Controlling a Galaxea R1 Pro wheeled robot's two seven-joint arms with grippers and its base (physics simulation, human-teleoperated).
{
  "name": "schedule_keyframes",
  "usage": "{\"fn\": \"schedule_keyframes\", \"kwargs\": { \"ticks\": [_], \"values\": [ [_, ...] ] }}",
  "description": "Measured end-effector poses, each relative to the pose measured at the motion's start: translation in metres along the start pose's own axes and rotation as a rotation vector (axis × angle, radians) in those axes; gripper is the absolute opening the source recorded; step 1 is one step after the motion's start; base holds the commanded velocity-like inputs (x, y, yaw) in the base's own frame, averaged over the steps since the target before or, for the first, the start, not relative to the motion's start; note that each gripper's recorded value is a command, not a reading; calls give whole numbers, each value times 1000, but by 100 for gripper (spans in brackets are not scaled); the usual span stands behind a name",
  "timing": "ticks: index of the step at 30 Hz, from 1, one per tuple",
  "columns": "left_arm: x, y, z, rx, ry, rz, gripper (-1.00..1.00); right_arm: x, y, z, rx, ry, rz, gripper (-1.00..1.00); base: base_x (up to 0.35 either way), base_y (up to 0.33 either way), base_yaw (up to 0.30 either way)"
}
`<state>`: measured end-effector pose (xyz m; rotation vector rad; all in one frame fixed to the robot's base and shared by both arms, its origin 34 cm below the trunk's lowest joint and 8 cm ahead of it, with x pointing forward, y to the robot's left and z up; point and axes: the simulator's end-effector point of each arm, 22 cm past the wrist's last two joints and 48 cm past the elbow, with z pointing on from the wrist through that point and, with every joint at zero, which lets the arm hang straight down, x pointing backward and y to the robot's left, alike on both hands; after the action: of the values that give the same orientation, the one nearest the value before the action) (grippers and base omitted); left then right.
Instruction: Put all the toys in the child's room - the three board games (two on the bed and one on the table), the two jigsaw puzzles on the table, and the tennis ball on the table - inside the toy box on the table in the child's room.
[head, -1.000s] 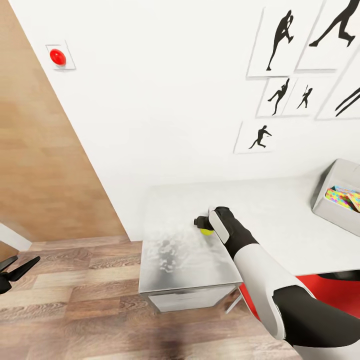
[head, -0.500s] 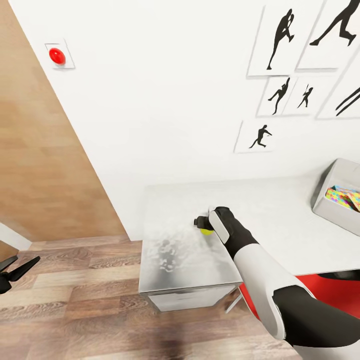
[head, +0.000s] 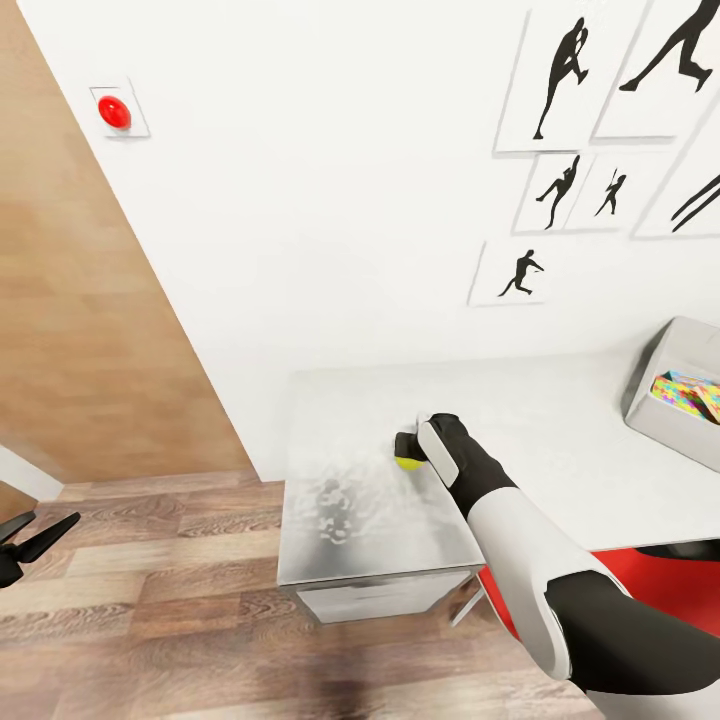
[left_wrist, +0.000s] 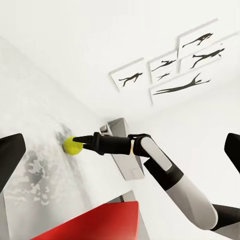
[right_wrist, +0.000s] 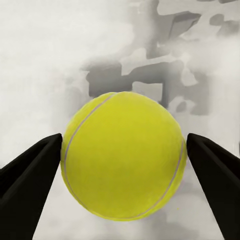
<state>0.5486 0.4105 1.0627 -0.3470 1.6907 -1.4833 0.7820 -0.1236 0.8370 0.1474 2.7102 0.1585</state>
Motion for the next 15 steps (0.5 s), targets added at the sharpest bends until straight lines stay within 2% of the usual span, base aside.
{"fn": "schedule_keyframes", "kwargs": {
  "ticks": [15],
  "values": [
    [0, 0, 0, 0, 1, 0, 100, 0, 0, 0, 2, 0, -5, -100, 0, 0, 0]
  ]
}}
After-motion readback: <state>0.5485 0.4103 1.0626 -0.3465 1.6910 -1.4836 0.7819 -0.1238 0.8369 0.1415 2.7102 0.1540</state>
